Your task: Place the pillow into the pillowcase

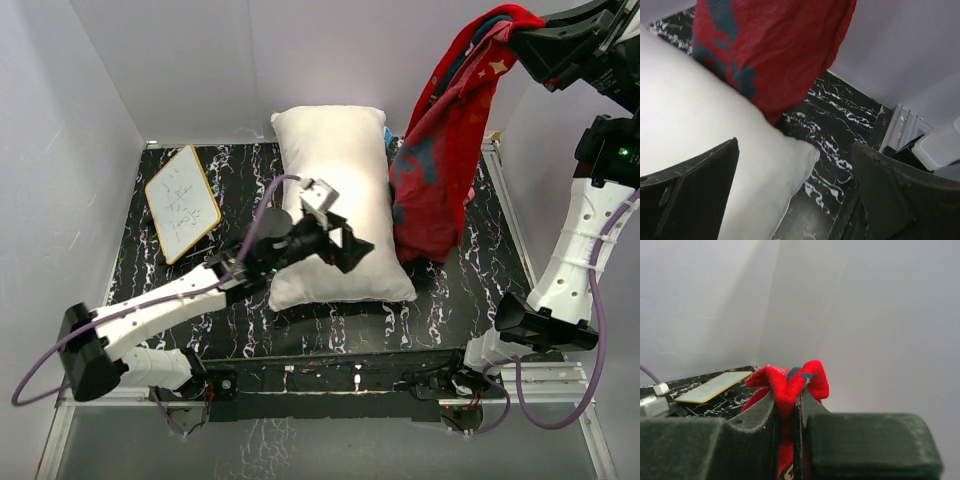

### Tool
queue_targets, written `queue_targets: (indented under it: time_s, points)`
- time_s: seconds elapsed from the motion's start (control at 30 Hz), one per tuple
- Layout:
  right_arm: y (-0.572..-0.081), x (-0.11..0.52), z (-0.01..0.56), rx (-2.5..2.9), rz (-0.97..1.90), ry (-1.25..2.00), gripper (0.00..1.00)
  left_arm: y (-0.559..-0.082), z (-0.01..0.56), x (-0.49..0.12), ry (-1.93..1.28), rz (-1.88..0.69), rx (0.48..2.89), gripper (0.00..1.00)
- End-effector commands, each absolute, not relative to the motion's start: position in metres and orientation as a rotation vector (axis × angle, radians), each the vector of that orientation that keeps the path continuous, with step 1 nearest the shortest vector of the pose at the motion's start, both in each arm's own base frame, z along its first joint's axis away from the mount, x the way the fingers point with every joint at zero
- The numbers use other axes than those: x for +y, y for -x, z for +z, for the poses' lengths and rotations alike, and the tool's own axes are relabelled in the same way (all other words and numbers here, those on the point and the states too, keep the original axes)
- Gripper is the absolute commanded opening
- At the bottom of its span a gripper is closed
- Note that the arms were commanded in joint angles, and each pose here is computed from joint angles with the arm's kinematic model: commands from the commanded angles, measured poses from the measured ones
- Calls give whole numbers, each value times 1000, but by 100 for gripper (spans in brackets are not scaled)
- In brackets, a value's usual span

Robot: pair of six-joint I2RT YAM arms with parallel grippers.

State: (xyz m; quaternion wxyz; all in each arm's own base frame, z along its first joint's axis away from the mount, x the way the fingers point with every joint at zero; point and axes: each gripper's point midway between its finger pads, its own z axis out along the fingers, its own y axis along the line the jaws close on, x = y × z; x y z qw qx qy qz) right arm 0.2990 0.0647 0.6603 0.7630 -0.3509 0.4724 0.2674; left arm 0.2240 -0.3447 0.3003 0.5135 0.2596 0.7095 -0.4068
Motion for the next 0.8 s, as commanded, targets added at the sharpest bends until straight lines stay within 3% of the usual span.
queue_targets:
  time_s: [0.0, 0.43, 0.57, 0.63, 0.67, 0.7, 0.77]
  points:
    - [-254, 85, 681, 952, 598, 822, 8, -230, 329, -398, -648, -844, 1460, 95]
    - [-276, 77, 645, 1063, 693, 751, 8, -242, 294, -519, -493, -959, 1456, 97]
    - [-288, 70, 638, 1089, 664, 716, 8, -252, 288, -538, -452, -963, 1497, 91]
    - [-291, 68, 634, 1100, 669, 704, 8, -256, 289, -544, -456, -949, 1491, 81]
    - [-293, 67, 633, 1104, 672, 698, 8, -258, 291, -545, -459, -943, 1484, 66]
    - [-296, 66, 632, 1108, 673, 694, 8, -259, 296, -545, -465, -942, 1473, 40]
    - [-301, 63, 628, 1122, 670, 681, 8, -260, 305, -541, -487, -944, 1448, 6]
